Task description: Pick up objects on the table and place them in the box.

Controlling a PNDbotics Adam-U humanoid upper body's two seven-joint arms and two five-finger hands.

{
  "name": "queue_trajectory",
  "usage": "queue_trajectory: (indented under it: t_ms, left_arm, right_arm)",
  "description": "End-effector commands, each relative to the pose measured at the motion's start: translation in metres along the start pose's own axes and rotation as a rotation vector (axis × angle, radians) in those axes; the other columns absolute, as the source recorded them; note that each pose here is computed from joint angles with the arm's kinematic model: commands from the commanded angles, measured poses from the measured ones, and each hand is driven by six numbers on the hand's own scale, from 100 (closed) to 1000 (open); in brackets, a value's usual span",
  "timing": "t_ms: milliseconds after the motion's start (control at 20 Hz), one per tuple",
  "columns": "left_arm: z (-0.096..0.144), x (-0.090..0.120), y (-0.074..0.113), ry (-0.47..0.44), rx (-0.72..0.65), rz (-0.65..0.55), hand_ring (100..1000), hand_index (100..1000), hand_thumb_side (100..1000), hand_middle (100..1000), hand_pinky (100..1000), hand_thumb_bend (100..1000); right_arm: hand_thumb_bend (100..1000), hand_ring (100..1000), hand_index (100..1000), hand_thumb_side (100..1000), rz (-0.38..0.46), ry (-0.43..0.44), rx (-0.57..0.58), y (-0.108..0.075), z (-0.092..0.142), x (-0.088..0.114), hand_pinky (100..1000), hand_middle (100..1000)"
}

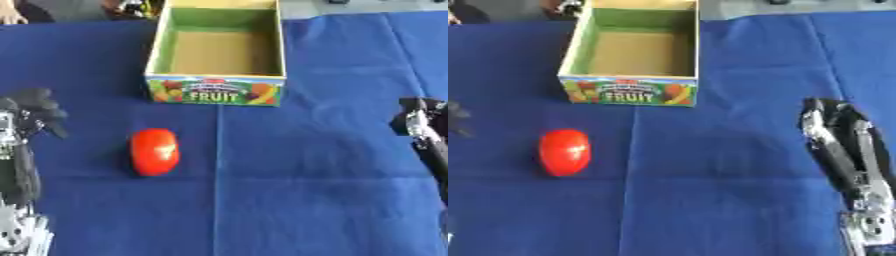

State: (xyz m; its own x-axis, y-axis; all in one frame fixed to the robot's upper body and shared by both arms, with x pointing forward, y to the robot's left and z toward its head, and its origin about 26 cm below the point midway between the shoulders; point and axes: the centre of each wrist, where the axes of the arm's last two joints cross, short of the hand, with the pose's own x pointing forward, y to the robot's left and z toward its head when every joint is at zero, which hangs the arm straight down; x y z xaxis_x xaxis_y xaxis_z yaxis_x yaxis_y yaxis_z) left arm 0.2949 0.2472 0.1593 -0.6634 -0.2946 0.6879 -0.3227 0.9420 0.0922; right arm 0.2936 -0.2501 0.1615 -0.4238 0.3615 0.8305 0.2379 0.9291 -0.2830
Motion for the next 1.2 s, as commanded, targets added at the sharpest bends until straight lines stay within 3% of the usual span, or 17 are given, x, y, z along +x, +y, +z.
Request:
queue_trajectory:
  t_ms: [50,400,550,700,800,1050,1200]
  left_arm:
    - [-0.014,0.010,0.010,-0.063,-0.010,-0.063,510,686,1000,512,331,100]
    - [-0.059,0.035,0.021,-0.197,-0.138,-0.257,537,743,955,548,352,100]
    - [-0.075,0.051,0.015,-0.263,-0.220,-0.332,590,828,968,615,395,103]
    - [-0.089,0.059,0.006,-0.294,-0.311,-0.421,584,875,996,660,376,100]
    - [-0.097,0.059,0.000,-0.290,-0.373,-0.490,590,944,1000,731,352,100]
    - [-0.110,0.043,-0.007,-0.225,-0.532,-0.705,650,1000,1000,802,370,117]
    - [-0.114,0.029,-0.011,-0.196,-0.635,-0.822,757,1000,1000,819,460,278]
  right_arm:
    - [100,597,713,647,0.008,-0.023,-0.001,-0.003,0.000,0.006,641,517]
    - [100,597,713,649,0.024,-0.008,0.001,-0.006,0.003,0.002,641,518]
    - [100,598,713,650,0.030,-0.003,0.004,-0.006,0.004,0.001,641,517]
    - [100,598,713,651,0.036,0.001,0.008,-0.007,0.005,0.000,641,517]
    - [100,598,713,653,0.038,0.003,0.012,-0.007,0.005,0.000,641,517]
    - [100,598,713,654,0.034,0.005,0.031,-0.005,0.006,0.000,642,516]
    - [100,598,713,656,0.031,0.009,0.040,-0.003,0.006,0.000,642,516]
